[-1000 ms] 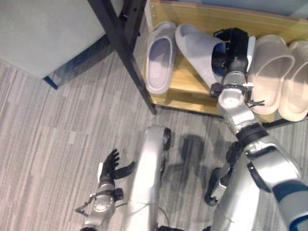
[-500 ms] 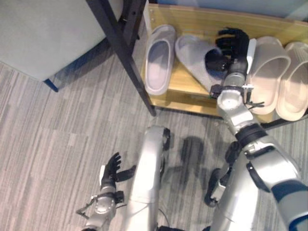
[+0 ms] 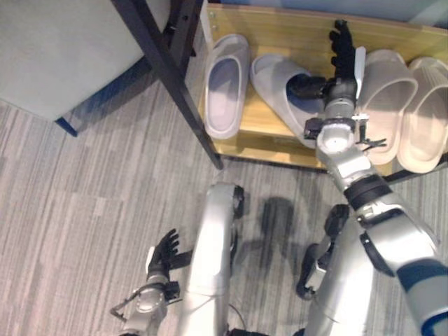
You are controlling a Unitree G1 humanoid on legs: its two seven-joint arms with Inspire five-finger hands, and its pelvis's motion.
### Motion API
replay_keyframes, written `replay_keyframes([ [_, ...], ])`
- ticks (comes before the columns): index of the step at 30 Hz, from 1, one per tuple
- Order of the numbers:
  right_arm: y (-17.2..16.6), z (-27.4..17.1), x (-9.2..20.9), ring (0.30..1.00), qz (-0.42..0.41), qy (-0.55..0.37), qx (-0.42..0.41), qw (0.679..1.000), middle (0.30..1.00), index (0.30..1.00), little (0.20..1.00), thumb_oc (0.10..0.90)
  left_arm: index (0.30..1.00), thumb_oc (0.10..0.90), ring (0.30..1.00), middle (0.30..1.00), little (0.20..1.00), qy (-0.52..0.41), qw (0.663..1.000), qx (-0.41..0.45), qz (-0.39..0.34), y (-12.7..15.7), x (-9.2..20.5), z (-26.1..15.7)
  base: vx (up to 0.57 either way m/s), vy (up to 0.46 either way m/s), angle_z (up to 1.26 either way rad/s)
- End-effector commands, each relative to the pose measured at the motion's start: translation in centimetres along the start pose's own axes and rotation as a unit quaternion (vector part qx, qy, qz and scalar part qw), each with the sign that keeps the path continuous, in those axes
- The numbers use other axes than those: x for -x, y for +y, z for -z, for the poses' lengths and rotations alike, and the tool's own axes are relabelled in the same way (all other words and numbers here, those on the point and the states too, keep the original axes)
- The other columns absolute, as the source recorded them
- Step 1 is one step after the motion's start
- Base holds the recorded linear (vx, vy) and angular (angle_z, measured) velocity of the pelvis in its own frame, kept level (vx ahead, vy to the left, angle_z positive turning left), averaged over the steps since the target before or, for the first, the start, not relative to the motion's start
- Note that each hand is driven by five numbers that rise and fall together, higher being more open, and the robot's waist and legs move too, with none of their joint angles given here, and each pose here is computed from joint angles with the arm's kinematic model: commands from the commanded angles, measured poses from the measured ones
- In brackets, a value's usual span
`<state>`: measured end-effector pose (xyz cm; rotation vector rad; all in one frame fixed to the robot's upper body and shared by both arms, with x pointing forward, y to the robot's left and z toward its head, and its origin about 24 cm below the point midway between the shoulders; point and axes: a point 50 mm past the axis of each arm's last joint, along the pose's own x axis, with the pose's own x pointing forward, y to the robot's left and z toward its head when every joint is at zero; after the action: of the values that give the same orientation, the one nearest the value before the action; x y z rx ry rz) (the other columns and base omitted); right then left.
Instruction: Arrange the slippers neatly on the shoe rack.
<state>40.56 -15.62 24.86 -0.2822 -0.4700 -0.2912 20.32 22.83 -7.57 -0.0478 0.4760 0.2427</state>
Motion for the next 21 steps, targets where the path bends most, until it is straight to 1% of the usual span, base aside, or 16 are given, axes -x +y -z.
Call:
replay_keyframes([
  [1, 0.1, -11.2, -1.7, 0.9, -0.034, -0.195, -0.057, 0.979, 0.9, 0.9, 0.9, 0.8, 0.9, 0.8, 0.9, 0.9, 0.9, -0.002, 0.999, -0.002, 0.044, -0.8, 0.9, 0.4, 0.0, 0.0, 0.0],
  [3, 0.1, -11.8, -1.6, 0.9, -0.051, -0.206, -0.061, 0.975, 0.9, 0.9, 0.9, 0.8, 0.9, 0.8, 0.9, 0.9, 0.9, 0.007, 0.999, -0.006, 0.046, -0.6, 0.9, 0.7, 0.0, 0.0, 0.0],
  [6, 0.3, -12.4, -1.4, 0.9, -0.078, -0.224, -0.016, 0.971, 0.9, 0.9, 0.9, 0.8, 0.9, 0.8, 0.9, 0.9, 0.9, 0.019, 0.999, -0.008, 0.048, -0.2, 1.0, 1.1, 0.0, 0.002, -0.04],
  [8, 0.3, -12.7, -1.1, 0.9, -0.088, -0.235, -0.013, 0.968, 0.9, 0.9, 0.9, 0.8, 0.9, 0.8, 0.9, 0.9, 0.9, 0.023, 0.999, -0.011, 0.047, -0.1, 1.0, 1.2, -0.01, -0.001, -0.05],
  [15, -0.6, -12.7, 0.0, 0.9, -0.098, -0.263, 0.0, 0.96, 0.9, 0.9, 0.9, 0.8, 0.9, 0.8, 0.9, 0.9, 0.9, 0.02, 0.998, -0.009, 0.051, 0.1, 0.9, 1.0, 0.0, -0.005, -0.01],
  [19, -2.1, -11.7, 0.9, 0.9, -0.096, -0.272, 0.015, 0.957, 0.9, 0.9, 0.9, 0.8, 0.9, 0.8, 0.9, 0.9, 0.9, 0.025, 0.998, -0.016, 0.061, -0.2, 1.0, 1.3, 0.0, 0.0, 0.0],
  [21, -3.0, -11.5, 0.8, 0.9, -0.091, -0.274, 0.044, 0.956, 0.9, 0.9, 0.9, 0.8, 0.9, 0.8, 0.9, 0.9, 0.9, 0.027, 0.997, -0.021, 0.069, -0.2, 1.0, 1.3, 0.0, 0.0, 0.0],
])
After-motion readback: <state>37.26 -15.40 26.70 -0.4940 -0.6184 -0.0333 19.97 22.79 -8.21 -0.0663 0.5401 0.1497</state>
